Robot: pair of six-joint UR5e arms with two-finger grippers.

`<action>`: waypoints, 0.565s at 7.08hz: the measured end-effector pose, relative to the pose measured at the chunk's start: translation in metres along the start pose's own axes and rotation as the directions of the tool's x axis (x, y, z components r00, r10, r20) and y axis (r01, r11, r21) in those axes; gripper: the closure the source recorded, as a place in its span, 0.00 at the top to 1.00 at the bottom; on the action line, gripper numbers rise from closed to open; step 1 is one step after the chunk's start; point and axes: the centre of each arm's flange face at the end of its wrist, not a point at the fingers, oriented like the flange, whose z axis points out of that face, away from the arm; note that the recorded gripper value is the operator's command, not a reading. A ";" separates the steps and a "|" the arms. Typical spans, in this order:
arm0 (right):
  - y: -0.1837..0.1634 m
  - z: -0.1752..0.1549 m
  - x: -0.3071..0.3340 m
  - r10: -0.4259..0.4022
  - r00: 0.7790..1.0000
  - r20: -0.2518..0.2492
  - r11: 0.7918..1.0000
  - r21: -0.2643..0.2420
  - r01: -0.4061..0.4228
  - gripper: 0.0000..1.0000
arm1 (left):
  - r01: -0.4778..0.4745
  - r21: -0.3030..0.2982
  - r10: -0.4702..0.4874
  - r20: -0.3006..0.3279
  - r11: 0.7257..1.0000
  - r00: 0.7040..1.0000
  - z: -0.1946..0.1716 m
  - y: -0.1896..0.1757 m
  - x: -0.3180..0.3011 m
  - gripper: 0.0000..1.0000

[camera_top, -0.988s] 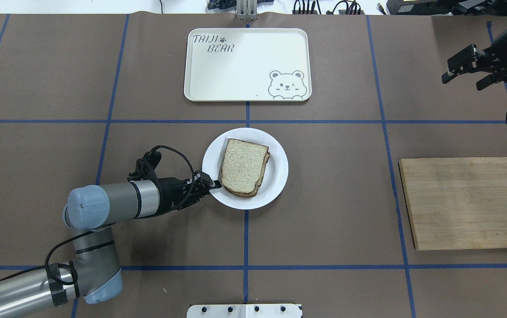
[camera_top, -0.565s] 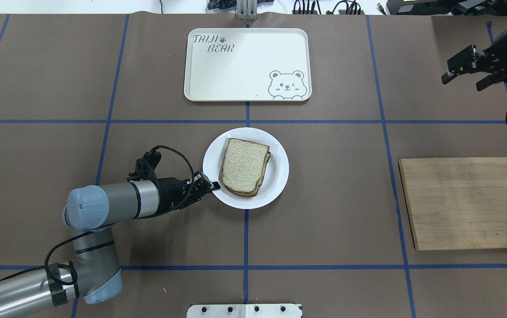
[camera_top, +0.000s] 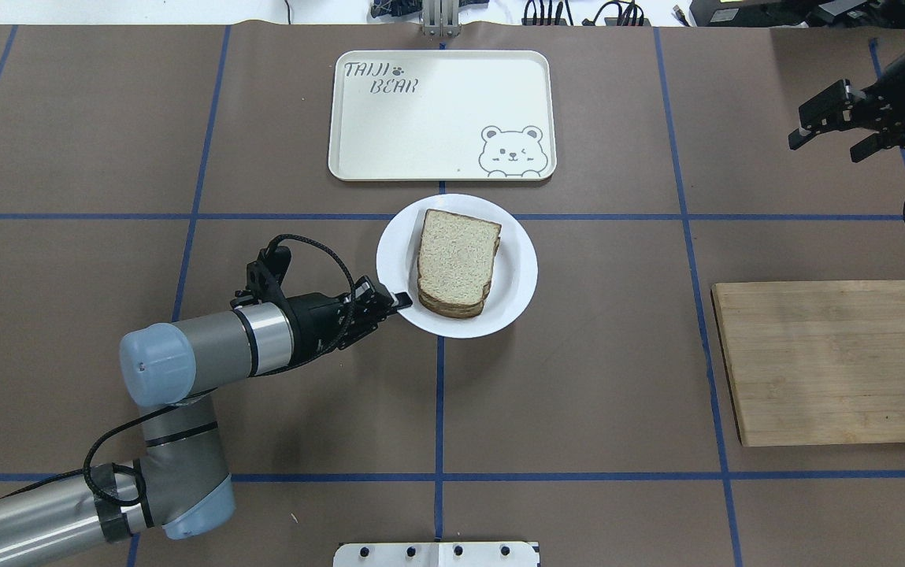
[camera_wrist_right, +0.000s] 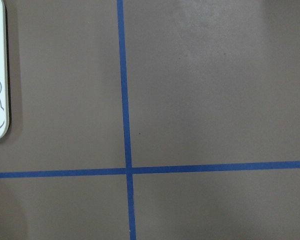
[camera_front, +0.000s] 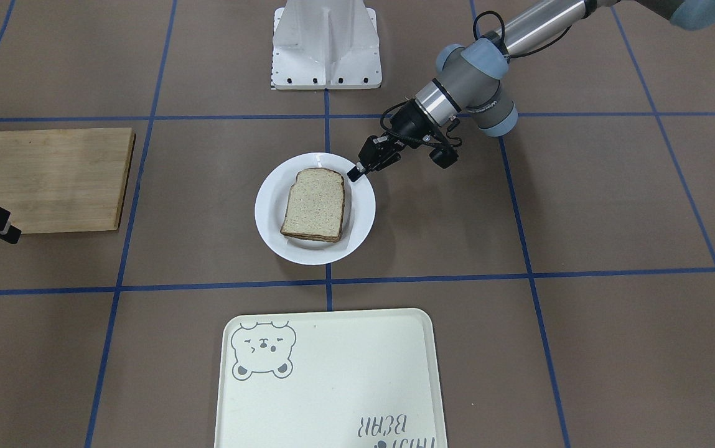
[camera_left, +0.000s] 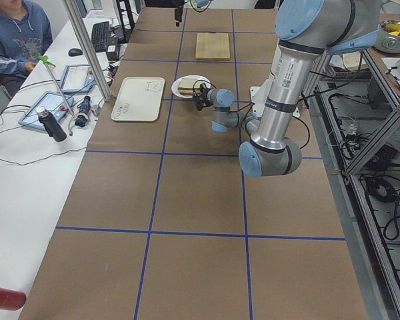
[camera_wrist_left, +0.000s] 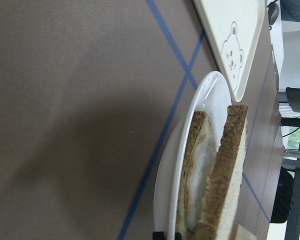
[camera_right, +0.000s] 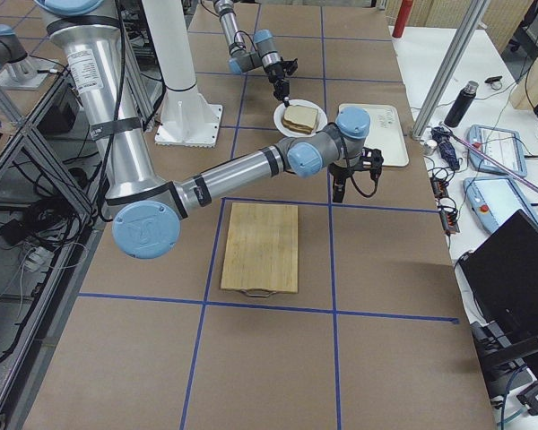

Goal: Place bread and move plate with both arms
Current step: 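Slide the plate with the left gripper onto the cream bear tray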

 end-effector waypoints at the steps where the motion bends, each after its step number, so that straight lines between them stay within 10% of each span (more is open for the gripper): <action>1: 0.001 -0.001 0.000 0.001 1.000 0.001 1.000 0.001 -0.001 1.00 | 0.041 0.063 -0.039 -0.041 0.997 0.998 0.012 -0.007 0.018 0.00; 4: 0.002 -0.002 -0.001 0.001 1.000 0.001 1.000 0.003 -0.001 1.00 | 0.188 0.320 -0.174 -0.071 0.929 0.982 0.071 -0.043 0.061 0.00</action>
